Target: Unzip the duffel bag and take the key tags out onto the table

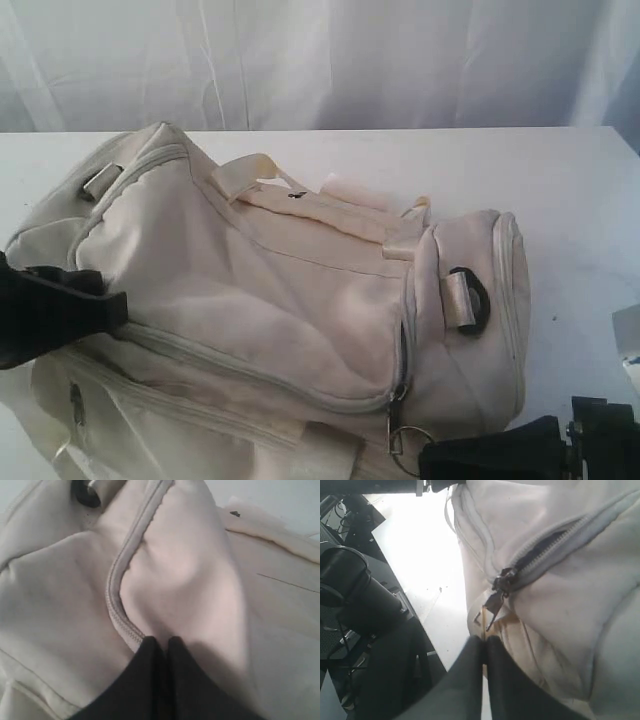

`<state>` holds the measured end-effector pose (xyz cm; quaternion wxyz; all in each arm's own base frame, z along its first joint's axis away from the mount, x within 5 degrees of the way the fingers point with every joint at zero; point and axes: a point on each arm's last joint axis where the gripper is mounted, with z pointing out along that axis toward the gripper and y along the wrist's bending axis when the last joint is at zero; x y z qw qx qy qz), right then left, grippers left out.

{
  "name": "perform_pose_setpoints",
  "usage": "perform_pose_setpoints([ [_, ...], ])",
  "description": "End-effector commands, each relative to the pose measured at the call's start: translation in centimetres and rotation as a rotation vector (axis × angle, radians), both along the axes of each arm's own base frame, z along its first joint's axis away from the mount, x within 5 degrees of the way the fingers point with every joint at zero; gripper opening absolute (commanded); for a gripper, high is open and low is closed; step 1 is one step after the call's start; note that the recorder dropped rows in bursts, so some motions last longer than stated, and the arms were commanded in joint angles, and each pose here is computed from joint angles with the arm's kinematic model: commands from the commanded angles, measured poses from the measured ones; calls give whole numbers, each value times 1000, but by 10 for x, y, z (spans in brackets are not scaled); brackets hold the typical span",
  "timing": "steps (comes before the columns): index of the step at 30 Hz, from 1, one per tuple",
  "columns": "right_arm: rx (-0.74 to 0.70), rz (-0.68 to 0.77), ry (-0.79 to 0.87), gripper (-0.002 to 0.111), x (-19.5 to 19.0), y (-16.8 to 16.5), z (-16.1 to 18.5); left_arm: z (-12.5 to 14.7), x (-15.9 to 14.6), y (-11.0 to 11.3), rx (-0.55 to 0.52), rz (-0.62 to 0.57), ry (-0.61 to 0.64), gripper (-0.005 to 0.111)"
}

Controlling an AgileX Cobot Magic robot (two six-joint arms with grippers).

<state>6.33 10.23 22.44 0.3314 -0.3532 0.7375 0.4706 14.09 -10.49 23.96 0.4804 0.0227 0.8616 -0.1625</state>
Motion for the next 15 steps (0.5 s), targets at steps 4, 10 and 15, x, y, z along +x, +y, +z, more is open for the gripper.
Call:
perform_pose_setpoints([
  [4, 12, -77, -63, 0, 7, -1, 2, -2, -8, -15, -100, -153, 56, 0],
  [10, 113, 107, -59, 0, -6, 4, 18, 0, -14, -25, -161, -267, 80, 0],
  [15, 128, 198, -10, 0, -15, 5, 20, 3, -11, -24, -166, -231, 70, 0],
])
